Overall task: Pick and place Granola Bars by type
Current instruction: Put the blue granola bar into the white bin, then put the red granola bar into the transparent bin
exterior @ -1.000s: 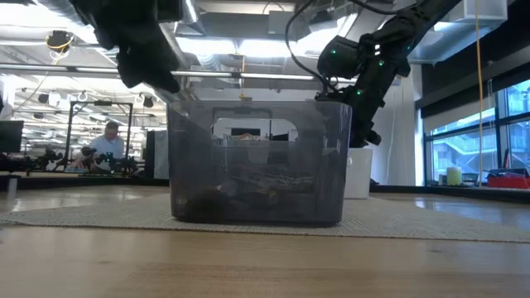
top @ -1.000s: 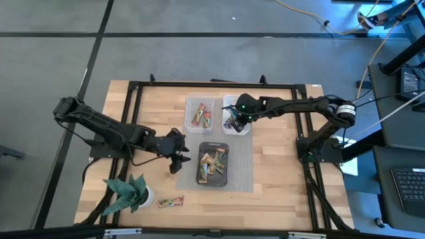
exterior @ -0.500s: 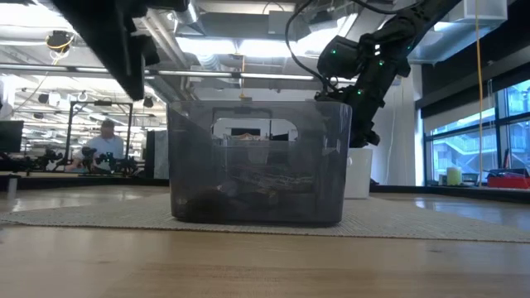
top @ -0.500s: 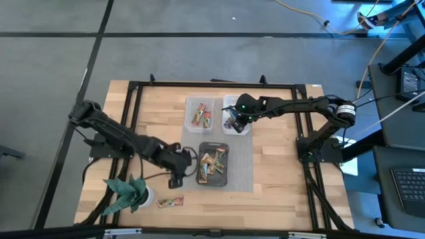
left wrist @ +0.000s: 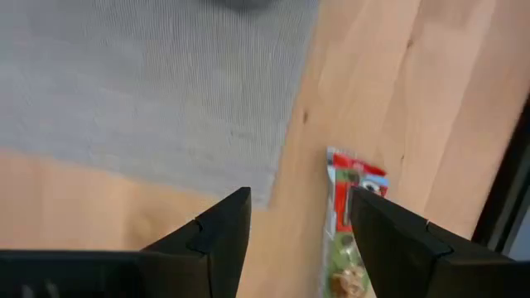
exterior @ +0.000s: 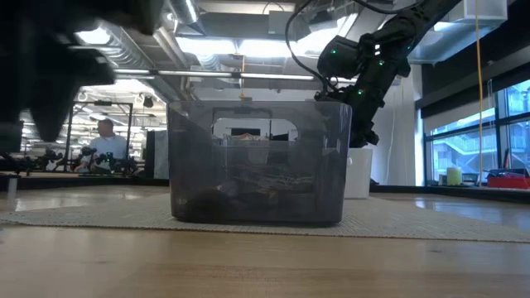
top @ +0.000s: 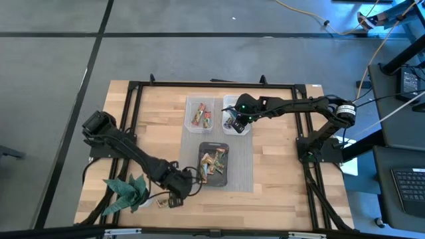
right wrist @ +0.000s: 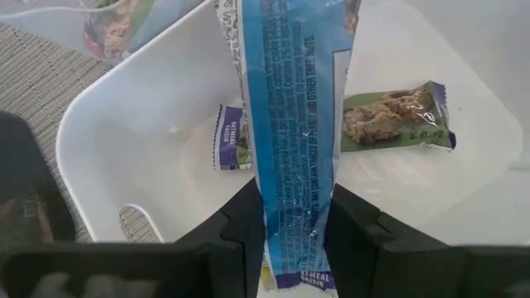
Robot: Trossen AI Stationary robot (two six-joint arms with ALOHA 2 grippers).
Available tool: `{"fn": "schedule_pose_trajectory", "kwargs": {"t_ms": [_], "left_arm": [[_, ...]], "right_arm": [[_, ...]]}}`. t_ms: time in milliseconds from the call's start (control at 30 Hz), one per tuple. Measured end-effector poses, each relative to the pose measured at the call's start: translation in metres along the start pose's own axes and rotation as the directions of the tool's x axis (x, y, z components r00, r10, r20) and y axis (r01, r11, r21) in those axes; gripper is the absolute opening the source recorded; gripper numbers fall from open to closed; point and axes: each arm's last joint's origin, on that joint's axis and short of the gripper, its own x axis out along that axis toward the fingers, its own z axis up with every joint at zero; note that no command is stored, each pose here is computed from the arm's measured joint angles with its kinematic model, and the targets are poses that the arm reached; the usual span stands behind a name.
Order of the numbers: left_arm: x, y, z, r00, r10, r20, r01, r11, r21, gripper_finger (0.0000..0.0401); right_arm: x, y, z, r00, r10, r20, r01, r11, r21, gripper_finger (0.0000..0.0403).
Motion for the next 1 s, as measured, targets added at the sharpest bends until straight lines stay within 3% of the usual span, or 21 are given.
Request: {"fn": "schedule_pose_trajectory", "kwargs": {"t_ms": [467,900,1000], "left_arm": [[0.009,-0.012,-0.011,1.000,0.000,-0.018,-0.005,0.969,-0.249,0.0196],[0.009,-0.012,-0.011,1.000,-0.003,-0.015,-0.001,0.961,-0.277,0.0197],[0.009,-0.013,-0.009,0.999,0.015,0.032,-0.002,0.930,-0.367,0.0203]], "right_arm": [[0.000,0.000,0.001,1.000,0.002,0.006,-0.002,1.000,0.003,0.0111],[0.000,0.000,0.001,1.000,0.002,0.007,-0.002,1.000,0.004,0.0189],[0.000,0.000,0.001,1.000,0.002,0.007,-0.002,1.000,0.004,0.0194]]}}
